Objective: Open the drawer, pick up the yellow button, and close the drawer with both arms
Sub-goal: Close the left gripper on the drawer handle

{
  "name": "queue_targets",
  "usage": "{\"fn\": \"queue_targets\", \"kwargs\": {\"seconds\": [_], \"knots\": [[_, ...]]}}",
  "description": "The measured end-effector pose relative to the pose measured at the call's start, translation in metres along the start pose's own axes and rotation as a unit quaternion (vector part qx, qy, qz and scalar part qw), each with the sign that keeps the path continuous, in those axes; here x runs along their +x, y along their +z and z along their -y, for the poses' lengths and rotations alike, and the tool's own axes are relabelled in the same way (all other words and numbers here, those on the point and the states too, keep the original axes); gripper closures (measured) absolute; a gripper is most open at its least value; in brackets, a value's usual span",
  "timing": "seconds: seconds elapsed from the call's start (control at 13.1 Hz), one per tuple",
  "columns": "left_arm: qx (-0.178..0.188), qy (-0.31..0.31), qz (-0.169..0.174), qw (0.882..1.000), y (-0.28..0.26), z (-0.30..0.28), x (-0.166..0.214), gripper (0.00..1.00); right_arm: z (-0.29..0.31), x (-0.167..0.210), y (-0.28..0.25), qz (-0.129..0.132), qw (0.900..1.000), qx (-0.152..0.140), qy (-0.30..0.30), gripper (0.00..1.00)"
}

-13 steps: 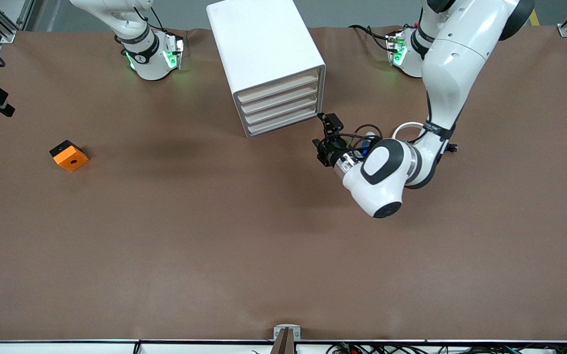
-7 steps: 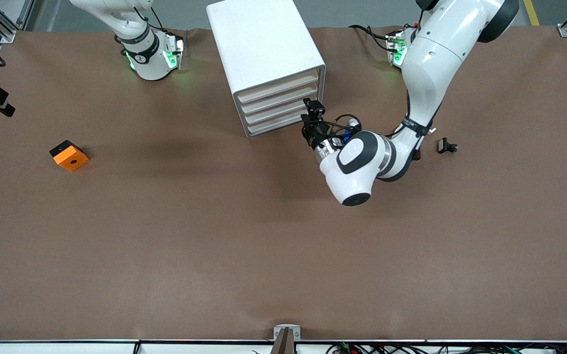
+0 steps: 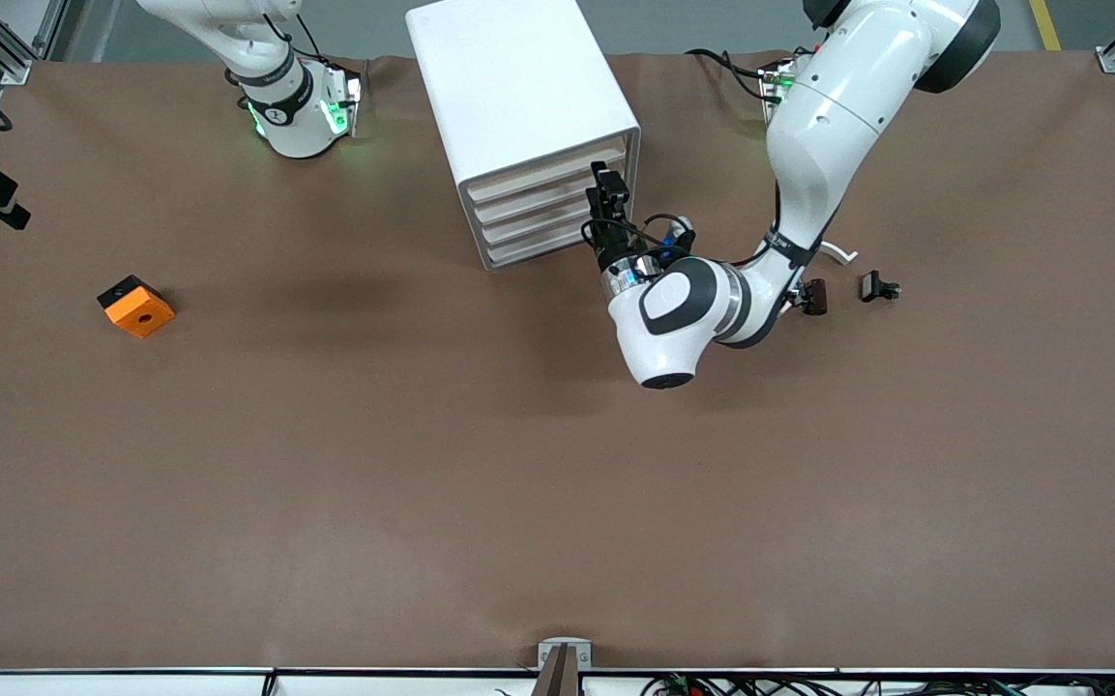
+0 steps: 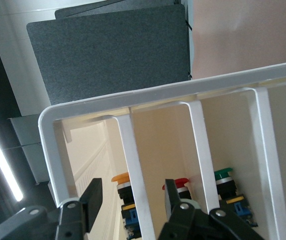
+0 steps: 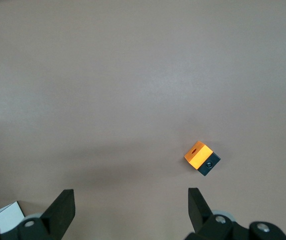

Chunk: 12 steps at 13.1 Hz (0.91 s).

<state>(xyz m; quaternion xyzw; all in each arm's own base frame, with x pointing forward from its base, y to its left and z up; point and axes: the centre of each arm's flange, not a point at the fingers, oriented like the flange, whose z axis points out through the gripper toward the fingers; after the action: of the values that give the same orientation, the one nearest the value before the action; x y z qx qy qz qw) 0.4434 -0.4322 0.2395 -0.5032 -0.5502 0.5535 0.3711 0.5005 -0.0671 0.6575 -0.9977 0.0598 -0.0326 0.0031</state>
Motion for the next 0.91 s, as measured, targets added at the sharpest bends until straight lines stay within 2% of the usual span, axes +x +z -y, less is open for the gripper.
{"fn": "queue_targets", "kwargs": {"seconds": [0.46, 0.69, 0.84, 0.91], "knots": [[0.018, -0.023, -0.024, 0.999, 0.031, -0.009, -0.004, 0.42, 0.0, 0.0, -0.003, -0.004, 1.0, 0.0, 0.0, 0.0], [0.024, -0.026, -0.033, 0.999, 0.042, -0.011, -0.007, 0.45, 0.0, 0.0, -0.003, -0.004, 1.0, 0.0, 0.0, 0.0], [0.025, -0.027, -0.035, 0.999, 0.044, -0.012, -0.007, 0.58, 0.0, 0.0, -0.004, -0.005, 1.0, 0.0, 0.0, 0.0], [0.026, -0.027, -0.036, 0.999, 0.045, -0.012, -0.007, 0.59, 0.0, 0.0, -0.005, -0.006, 1.0, 0.0, 0.0, 0.0]]}}
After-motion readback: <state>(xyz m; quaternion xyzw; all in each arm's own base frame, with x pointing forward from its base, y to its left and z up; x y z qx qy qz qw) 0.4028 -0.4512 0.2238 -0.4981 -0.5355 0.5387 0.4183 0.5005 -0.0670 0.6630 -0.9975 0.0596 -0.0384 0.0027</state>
